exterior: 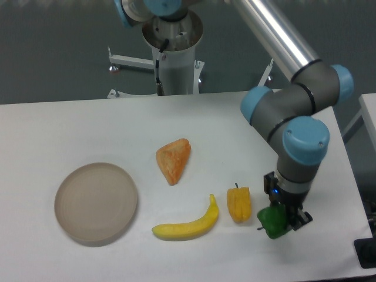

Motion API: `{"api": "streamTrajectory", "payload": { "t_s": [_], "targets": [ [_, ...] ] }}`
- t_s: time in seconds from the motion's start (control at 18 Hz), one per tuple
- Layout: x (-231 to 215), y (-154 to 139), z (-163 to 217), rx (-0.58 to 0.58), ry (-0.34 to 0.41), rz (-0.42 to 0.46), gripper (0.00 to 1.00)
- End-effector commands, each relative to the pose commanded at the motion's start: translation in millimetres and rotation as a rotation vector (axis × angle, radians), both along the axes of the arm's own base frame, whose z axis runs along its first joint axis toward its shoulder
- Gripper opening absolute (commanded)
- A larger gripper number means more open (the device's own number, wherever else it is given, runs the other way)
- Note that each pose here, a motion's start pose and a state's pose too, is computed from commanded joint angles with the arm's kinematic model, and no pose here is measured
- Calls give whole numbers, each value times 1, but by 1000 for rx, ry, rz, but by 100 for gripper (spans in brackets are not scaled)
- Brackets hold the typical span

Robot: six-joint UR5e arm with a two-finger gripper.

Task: Place the green pepper on the table
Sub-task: 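Lift the held green pepper and carry it past the yellow pepper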

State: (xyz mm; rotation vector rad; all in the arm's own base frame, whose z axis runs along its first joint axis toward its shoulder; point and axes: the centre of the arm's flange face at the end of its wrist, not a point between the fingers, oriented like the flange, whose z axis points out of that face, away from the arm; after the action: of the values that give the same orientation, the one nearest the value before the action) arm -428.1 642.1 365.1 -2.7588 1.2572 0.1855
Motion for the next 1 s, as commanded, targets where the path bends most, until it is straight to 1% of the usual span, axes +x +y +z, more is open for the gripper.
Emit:
{"api": "streamTrajectory", "payload": {
  "t_s": [0.11, 0.22, 0.44, 0.56, 0.72, 0.83, 1.0],
  "targets": [
    [0, -20, 0, 0, -26, -31, 43],
    [-6, -43, -4, -11, -39, -34, 43],
    [-10, -98, -19, -55, -71, -104, 43],
    [-14, -116, -26, -65, -87, -88, 43],
    [-15, -135, -38, -80, -120, -59, 43],
    [-11, -147, -57, -94, -163, -49, 43],
    [-21, -159, -61, -18, -239, -15, 43]
  ]
}}
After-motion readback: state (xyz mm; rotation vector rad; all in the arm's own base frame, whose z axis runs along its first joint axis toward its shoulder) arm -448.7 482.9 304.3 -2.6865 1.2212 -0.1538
